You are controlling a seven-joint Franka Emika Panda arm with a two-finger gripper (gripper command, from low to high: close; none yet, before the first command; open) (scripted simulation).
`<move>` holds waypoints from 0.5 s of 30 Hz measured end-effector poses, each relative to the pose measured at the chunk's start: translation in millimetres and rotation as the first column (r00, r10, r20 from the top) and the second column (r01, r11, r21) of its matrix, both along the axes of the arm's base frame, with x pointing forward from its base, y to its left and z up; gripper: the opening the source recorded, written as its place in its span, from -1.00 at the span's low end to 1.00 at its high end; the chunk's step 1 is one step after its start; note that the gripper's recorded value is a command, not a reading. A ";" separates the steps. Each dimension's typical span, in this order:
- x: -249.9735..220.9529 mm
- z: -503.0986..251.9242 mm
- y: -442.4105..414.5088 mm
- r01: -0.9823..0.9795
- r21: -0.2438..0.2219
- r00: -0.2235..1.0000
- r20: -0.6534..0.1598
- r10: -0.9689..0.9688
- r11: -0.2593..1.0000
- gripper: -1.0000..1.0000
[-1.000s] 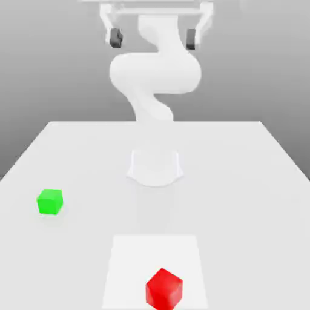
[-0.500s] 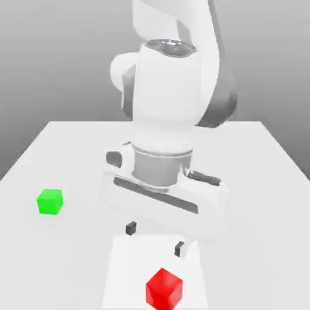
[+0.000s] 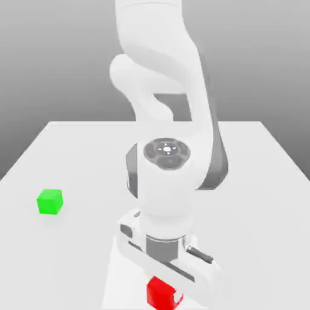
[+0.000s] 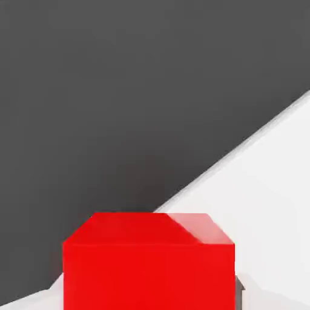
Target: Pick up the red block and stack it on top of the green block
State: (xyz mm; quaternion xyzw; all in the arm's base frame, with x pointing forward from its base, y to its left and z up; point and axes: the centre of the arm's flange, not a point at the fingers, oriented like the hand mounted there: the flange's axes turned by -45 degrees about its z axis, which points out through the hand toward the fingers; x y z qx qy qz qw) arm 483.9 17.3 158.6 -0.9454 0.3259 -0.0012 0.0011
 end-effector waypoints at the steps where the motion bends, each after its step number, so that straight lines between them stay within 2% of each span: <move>1: 0.4 11.2 -0.1 0.001 0.000 1.000 0.000 -0.001 1.000 -1.00; 4: -2.5 45.5 -6.2 0.006 -0.004 1.000 -0.002 -0.006 1.000 -1.00; 8: -37.6 58.8 -100.8 0.116 -0.049 0.993 -0.016 -0.117 0.992 -1.00; 11: -86.1 67.1 -184.3 0.248 -0.070 0.968 -0.024 -0.251 0.966 -1.00; 15: -164.7 78.0 -259.8 0.395 -0.073 0.917 -0.027 -0.398 0.916 -1.00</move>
